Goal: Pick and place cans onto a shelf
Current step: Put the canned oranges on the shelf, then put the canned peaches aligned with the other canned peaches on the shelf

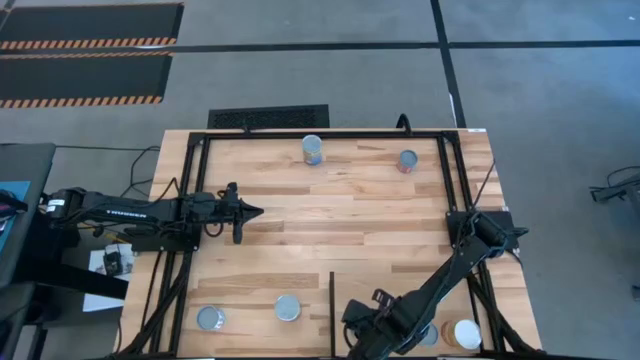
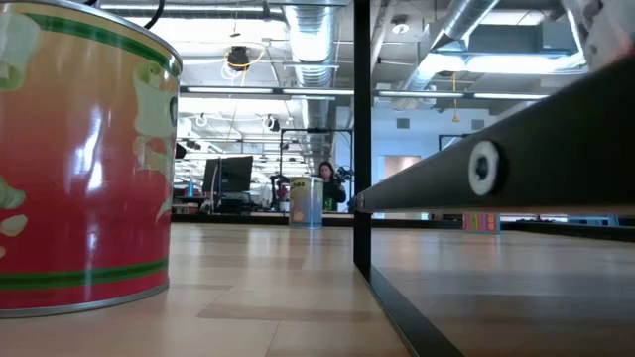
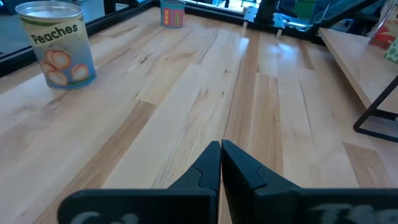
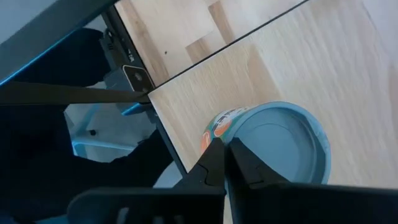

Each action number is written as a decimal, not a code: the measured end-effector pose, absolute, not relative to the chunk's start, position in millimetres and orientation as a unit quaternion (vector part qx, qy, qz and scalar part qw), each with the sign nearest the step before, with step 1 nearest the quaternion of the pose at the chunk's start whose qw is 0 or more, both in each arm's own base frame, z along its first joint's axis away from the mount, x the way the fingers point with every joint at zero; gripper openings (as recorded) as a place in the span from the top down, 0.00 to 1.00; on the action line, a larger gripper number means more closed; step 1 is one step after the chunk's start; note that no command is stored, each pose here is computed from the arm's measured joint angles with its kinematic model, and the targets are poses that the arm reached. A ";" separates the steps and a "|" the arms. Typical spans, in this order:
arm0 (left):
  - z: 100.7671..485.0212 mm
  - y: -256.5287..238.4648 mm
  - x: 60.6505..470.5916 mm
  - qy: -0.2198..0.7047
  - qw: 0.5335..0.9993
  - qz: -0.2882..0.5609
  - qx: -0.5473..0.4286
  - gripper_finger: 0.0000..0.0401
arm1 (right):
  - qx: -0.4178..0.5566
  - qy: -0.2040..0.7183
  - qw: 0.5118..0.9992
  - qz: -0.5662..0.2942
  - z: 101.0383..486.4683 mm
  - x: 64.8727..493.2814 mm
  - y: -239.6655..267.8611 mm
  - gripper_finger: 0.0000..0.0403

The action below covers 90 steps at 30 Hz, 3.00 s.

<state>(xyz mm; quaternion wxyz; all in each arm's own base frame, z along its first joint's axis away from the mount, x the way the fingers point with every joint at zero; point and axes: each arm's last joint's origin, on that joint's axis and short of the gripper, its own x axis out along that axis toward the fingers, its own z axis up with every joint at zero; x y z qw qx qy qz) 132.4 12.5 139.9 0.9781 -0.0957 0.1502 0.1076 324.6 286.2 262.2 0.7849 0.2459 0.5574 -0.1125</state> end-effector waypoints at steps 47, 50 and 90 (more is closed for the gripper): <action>139.5 9.7 132.5 0.156 0.979 0.063 -0.118 1.00 | 0.122 0.561 0.819 -0.003 291.2 319.3 265.4 0.90; 139.5 9.8 132.5 0.155 0.979 0.064 -0.118 1.00 | 0.056 0.535 0.843 0.025 310.6 317.5 247.6 0.97; 210.9 80.1 163.1 0.141 0.988 0.062 -0.030 1.00 | 0.028 0.072 0.997 -0.006 201.8 252.5 -8.3 0.99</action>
